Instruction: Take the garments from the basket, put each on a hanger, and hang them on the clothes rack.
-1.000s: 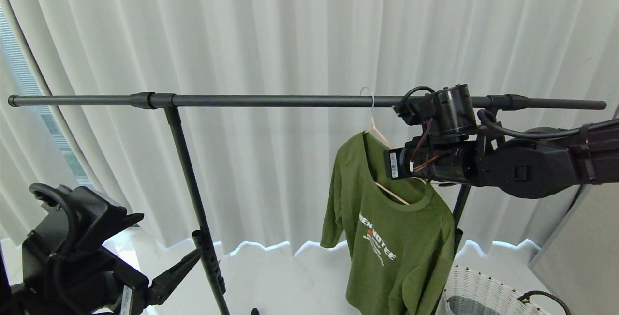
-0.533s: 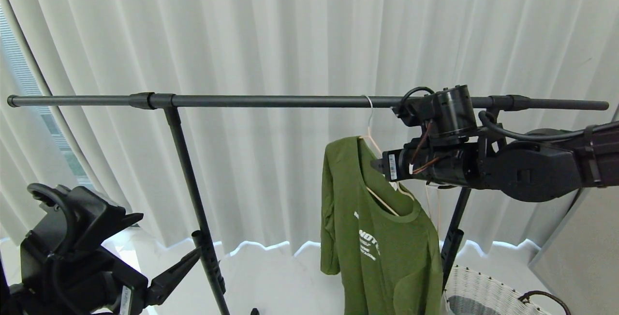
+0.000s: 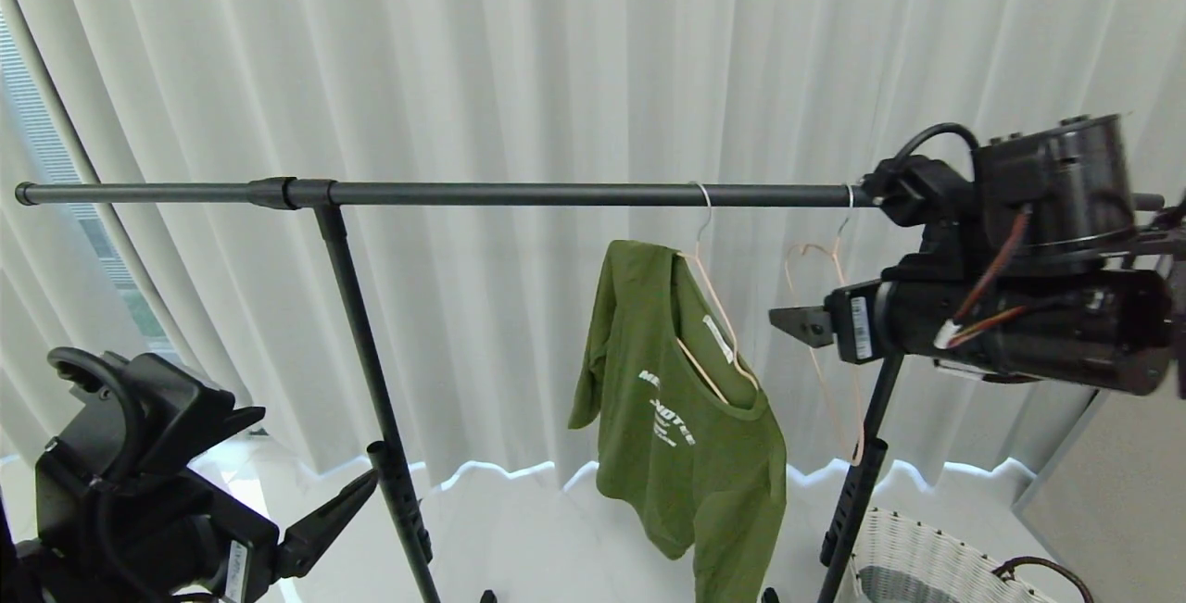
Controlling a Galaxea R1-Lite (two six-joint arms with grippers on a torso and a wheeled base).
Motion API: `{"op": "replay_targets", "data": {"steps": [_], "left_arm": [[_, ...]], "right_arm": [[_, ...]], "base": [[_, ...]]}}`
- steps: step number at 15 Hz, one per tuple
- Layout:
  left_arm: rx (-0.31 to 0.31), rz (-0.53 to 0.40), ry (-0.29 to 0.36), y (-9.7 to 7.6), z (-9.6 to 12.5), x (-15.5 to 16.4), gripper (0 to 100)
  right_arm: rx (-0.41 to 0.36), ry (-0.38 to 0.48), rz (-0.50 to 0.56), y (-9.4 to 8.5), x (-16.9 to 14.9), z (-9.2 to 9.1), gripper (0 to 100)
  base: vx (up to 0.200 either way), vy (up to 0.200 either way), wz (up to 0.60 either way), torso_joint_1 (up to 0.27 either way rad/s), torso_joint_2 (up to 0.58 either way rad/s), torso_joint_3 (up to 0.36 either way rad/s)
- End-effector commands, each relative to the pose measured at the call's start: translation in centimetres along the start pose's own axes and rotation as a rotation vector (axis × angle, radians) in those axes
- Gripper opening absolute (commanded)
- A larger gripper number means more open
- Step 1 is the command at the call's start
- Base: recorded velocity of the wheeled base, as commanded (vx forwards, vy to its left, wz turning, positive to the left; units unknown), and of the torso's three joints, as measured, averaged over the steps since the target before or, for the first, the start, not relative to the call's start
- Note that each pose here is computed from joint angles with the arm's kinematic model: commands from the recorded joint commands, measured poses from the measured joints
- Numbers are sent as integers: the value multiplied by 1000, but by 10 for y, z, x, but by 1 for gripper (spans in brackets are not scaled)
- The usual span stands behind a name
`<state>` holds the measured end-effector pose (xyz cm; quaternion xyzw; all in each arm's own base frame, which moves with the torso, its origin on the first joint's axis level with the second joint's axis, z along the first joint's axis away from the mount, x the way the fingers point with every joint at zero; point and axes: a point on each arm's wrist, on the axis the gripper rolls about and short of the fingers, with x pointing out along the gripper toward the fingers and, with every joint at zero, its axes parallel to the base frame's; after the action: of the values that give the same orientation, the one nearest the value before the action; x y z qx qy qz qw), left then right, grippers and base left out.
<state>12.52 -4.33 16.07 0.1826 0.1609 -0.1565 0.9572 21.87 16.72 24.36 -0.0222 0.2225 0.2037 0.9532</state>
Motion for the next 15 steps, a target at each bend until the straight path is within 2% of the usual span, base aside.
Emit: {"op": "replay_targets", "data": {"steps": [1,3,6,7,11,14,15], "left_arm": [[-17,41,21,6,-3,1,100],[-45,109,49,16,-7,2,100],[-71,167,83,23,-14,1,100],[-74,176,88,23,-16,0,100],[-75,213,95,24,-19,-4,100],[-78,218,98,24,-19,-4,100],[-80,218,98,24,-19,-4,100]], "right_arm": [[-30,-66,-84,-37,-66,-10,100],[-66,-63,-211,-66,-86,-22,100],[-105,22,-387,-99,-97,-48,100],[-114,44,-418,-105,-98,-54,100],[-109,115,-496,-118,-99,-74,100],[-138,116,-543,-127,-98,-82,100],[-156,115,-559,-130,-97,-85,100]], "base": [[0,0,0,0,0,0],[0,0,0,0,0,0],[0,0,0,0,0,0],[0,0,0,0,0,0],[-200,0,0,7,1,2],[-200,0,0,-5,1,7],[0,0,0,0,0,0]]}}
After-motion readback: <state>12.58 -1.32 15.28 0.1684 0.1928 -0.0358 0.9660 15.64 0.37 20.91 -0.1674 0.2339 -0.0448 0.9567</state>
